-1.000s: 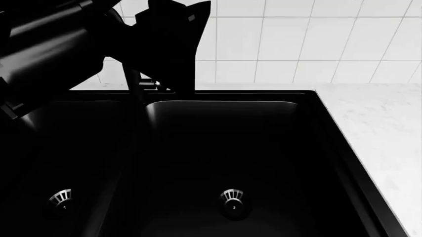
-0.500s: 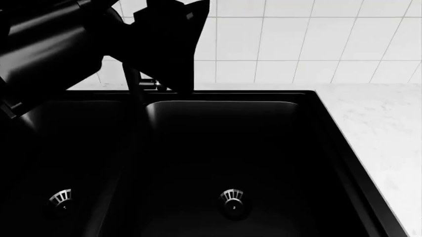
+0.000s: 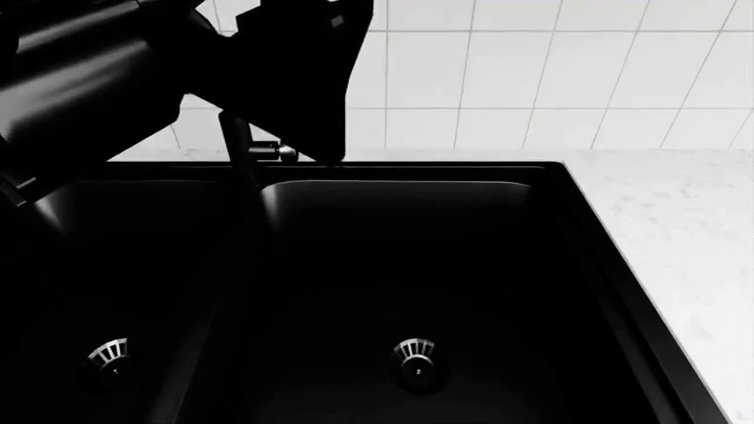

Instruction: Pick the corn, radish from the counter and place them in the cabinet. Then close the cabinet.

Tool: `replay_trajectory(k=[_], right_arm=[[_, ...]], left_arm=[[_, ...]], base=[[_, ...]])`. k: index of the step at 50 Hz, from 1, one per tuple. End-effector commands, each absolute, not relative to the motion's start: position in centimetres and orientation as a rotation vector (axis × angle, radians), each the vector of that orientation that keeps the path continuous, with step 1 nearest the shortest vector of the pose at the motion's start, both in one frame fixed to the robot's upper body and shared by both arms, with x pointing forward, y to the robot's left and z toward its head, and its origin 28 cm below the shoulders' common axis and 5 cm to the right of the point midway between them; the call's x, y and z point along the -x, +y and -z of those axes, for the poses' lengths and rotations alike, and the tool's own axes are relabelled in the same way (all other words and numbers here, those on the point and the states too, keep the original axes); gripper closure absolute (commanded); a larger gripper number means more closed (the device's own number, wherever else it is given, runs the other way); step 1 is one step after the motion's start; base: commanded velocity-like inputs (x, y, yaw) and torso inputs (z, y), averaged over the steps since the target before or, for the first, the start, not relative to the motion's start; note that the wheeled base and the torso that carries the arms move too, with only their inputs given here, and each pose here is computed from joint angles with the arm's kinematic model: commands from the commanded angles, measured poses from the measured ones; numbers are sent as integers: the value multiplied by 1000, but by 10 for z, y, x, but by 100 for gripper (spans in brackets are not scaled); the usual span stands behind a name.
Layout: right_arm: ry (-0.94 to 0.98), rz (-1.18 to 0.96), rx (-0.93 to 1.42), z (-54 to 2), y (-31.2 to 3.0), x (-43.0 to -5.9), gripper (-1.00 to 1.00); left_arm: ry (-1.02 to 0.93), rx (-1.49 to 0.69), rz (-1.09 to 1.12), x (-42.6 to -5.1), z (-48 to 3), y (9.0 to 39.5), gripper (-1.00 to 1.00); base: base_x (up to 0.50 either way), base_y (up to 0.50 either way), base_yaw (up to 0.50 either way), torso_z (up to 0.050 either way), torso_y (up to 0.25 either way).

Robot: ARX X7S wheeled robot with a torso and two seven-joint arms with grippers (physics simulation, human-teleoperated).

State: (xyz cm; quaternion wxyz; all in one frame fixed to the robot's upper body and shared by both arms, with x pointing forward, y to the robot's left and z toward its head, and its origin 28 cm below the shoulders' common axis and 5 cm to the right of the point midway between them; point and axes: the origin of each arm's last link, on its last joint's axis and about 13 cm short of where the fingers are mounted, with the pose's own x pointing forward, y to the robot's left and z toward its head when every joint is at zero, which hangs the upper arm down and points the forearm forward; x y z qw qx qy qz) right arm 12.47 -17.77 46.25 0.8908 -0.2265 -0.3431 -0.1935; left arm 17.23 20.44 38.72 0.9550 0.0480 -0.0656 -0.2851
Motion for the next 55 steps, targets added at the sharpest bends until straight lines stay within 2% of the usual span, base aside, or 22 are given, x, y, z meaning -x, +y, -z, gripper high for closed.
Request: replay_trajectory(k=[1, 13, 28, 55], right_arm=[[-592, -374, 776, -475, -128, -155, -100], [-506, -408, 861, -451, -122, -168, -100], [-533, -524, 870, -452, -101, -170, -100], [-532, -534, 873, -460, -90, -180, -100]], left_arm=[[-137, -96, 578, -170, -389, 204, -100], [-136, -94, 576, -172, -387, 205, -100], [-133, -93, 577, -174, -385, 205, -100], [-135, -93, 574, -173, -387, 206, -100]], base=[[0, 8, 9, 0, 0], [0, 7, 9, 0, 0], [1, 7, 9, 0, 0], [0, 3, 5, 0, -2]])
